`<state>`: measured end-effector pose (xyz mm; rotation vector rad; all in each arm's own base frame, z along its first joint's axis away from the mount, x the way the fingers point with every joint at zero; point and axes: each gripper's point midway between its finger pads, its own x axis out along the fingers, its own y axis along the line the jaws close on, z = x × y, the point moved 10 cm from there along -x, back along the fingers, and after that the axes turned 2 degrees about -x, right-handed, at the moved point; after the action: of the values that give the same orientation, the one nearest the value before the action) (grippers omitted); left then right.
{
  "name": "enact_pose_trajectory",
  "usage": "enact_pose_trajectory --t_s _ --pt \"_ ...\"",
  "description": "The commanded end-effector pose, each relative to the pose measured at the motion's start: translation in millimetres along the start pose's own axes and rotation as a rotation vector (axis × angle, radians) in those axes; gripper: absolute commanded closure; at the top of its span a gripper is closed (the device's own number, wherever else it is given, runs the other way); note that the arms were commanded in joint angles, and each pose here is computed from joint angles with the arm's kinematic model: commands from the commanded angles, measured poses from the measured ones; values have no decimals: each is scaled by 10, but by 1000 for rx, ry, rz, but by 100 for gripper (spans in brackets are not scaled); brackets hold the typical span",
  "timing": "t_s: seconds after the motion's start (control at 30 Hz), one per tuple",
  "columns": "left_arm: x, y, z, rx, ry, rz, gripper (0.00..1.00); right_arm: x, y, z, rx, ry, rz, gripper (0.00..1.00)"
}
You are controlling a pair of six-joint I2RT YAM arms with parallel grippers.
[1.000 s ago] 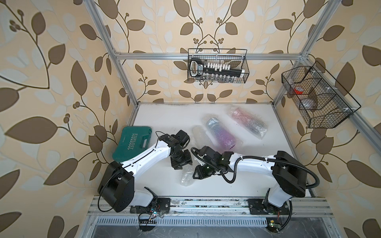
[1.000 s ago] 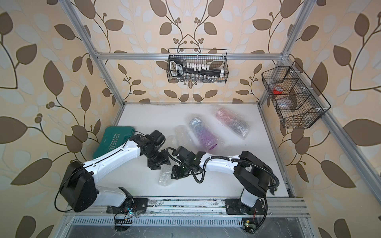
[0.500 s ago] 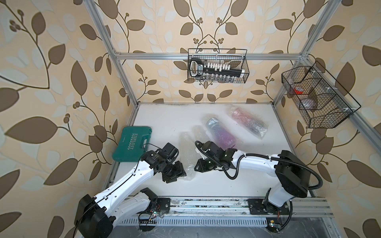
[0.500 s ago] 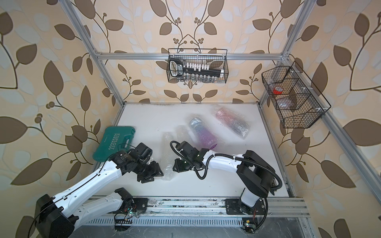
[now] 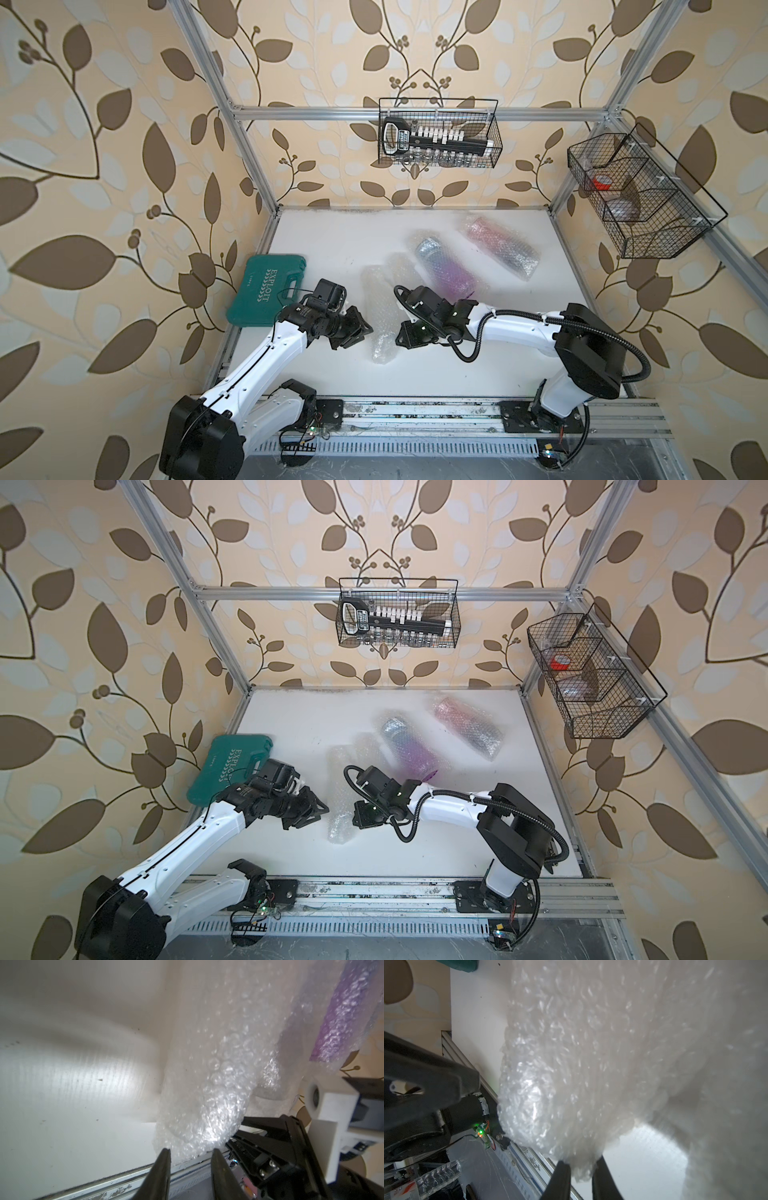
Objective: Unwrap the vase from the bubble wrap
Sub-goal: Unwrap the bubble wrap at the center of the board.
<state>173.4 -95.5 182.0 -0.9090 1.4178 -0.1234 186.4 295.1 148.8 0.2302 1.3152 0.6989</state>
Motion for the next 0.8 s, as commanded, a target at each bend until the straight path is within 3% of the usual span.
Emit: enact_pose_trajectory --t_s 0.0,0.17,0.27,0.43,0.6,0.77 --pt "90 -64 78 64 52 -48 68 -21 6 27 -9 -5 -33 83" --pt "179 -128 144 78 83 -85 70 -17 27 58 -21 1 -39 84" --pt "173 -121 125 75 96 -89 65 -27 36 62 -27 1 -43 83" --pt "58 9 -66 64 107 -90 42 -133 84 56 -52 -36 -29 65" --pt "75 202 -219 31 119 -74 41 -206 141 -20 -73 -60 6 51" --pt "101 116 -281 85 127 -35 40 -163 253 -124 -102 -54 34 44"
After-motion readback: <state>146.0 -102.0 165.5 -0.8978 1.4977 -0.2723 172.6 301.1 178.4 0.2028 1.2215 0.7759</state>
